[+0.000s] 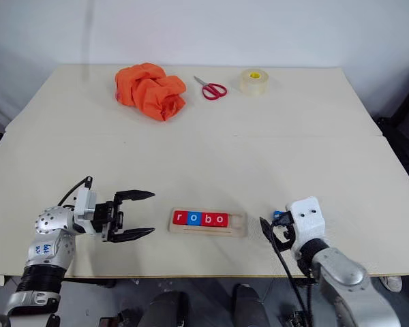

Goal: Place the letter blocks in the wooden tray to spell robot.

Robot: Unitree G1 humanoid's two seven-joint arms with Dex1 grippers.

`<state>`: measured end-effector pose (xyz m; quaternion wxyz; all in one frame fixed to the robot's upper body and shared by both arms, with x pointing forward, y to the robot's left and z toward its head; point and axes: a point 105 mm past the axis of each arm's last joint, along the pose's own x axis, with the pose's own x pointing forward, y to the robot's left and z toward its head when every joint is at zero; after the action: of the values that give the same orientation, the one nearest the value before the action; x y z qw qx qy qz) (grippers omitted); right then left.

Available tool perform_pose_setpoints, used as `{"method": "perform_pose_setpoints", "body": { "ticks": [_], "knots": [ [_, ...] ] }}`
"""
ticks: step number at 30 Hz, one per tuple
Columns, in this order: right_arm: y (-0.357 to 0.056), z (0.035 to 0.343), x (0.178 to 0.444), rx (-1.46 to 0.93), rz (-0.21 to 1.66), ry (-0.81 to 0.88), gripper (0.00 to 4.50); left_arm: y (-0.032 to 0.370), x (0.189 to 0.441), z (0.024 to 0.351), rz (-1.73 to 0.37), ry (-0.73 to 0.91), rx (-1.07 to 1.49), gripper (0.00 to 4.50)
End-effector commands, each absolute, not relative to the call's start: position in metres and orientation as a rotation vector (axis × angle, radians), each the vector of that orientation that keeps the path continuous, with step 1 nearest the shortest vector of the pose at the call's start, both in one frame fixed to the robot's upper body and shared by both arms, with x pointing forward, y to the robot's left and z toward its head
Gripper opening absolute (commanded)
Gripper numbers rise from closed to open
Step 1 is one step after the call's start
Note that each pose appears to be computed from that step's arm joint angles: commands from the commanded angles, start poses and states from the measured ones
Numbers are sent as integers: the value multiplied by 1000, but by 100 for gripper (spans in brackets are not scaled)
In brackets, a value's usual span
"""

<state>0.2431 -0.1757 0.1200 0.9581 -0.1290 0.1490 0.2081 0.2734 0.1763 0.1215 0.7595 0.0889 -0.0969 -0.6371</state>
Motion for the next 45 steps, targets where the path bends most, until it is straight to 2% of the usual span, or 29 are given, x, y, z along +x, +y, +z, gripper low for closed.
{"method": "perform_pose_setpoints", "body": {
  "ticks": [1, 7, 10, 13, 18, 21, 28, 34, 39, 45],
  "knots": [
    [-178, 134, 249, -358, 620, 282, 447, 176, 270, 130, -1380, -262, 207, 450],
    [-201, 127, 266, -549, 873, 427, 447, 176, 263, 125, -1377, -261, 208, 450],
    [-215, 123, 279, -593, 911, 476, 447, 176, 259, 123, -1377, -256, 211, 450],
    [-221, 116, 279, -631, 998, 536, 447, 176, 256, 122, -1375, -253, 212, 450],
    [-224, 107, 289, -665, 1042, 571, 447, 177, 254, 121, -1348, -254, 215, 450],
    [-222, 105, 295, -666, 1044, 562, 387, 178, 254, 121, -1338, -253, 214, 450],
    [-221, 109, 301, -692, 1040, 538, 153, 178, 255, 121, -1333, -251, 219, 450],
    [-205, 133, 305, -704, 1032, 484, 145, 178, 257, 121, -1334, -248, 221, 450],
    [-157, 153, 296, -665, 1122, 484, 145, 176, 259, 120, -1336, -248, 220, 450],
    [-123, 152, 285, -700, 1224, 502, 145, 174, 260, 120, -1335, -254, 220, 450]
  ]
}}
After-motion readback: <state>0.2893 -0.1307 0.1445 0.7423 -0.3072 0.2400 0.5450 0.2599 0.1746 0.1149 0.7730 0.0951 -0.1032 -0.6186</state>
